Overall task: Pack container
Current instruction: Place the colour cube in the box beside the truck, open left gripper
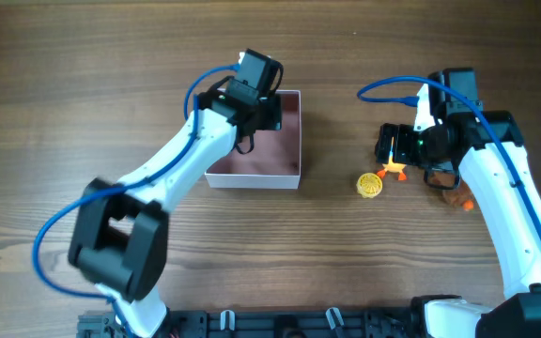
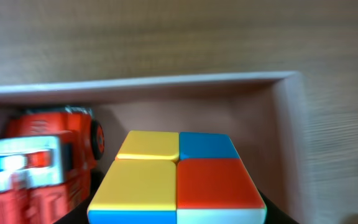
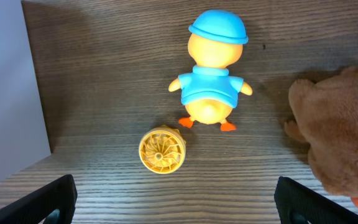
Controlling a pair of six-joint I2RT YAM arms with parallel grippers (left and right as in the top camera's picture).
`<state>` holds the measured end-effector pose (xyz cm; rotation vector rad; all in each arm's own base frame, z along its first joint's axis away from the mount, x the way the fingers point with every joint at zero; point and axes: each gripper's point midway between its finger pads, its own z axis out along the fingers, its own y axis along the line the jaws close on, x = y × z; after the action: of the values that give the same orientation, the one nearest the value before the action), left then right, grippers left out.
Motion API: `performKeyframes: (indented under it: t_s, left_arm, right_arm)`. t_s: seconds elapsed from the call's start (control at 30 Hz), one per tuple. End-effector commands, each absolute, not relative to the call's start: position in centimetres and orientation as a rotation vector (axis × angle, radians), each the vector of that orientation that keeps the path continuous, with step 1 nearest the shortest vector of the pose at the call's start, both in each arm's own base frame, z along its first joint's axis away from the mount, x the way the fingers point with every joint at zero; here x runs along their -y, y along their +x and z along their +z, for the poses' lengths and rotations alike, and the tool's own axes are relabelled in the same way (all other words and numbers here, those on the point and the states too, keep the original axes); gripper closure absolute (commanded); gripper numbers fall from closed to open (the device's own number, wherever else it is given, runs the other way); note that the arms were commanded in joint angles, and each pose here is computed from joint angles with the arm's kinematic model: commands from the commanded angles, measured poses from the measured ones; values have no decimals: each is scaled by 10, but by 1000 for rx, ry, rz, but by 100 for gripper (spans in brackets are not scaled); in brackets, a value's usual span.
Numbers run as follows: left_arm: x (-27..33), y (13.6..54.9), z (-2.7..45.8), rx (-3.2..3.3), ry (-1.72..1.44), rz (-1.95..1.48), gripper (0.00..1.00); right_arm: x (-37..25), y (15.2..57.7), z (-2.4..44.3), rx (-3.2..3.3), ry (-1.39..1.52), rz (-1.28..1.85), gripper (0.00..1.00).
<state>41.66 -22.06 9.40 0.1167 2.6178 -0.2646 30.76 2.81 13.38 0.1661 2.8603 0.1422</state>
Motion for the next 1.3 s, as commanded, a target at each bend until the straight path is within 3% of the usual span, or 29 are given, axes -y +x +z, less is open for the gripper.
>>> performKeyframes:
  t_s: [0.0,0.13,0.33,0.43,0.57,0.83,1.07,1.1,1.17,1.23,1.27]
  left_arm:
    - [211,422,64,-2668,113,-215,96]
    - [204,428,52,-2679,89,-203,92]
    - [204,430,52,-2673,86,-205,46]
    - [204,430,53,-2671,86,-206,36]
    - [204,430,52,-2672,86,-206,34]
    - [207,428,59,-2666,95,-217,37]
    - [234,419,122,-2518,260,-269,41]
    - [237,417,124,-2512,267,-274,44]
    - [243,416,126,-2502,281,-284,62]
    - [246,417,126,-2492,285,-292,90]
    - [249,419,126,-2483,288,-306,96]
  right_arm:
    - [-25,312,140,-2839,187,126,0]
    - [-25,311,140,-2847,187,125,0]
    - [-25,310,140,-2850,188,124,0]
    - [-25,310,140,-2850,188,124,0]
    - [-25,310,140,-2850,182,124,0]
    - [-25,310,140,-2850,182,124,0]
    - [-25,310,139,-2850,183,124,0]
    - [-25,310,140,-2849,183,124,0]
    - [-25,310,140,-2850,183,124,0]
    - [-25,309,139,-2852,184,124,0]
    - [-25,309,139,-2854,183,123,0]
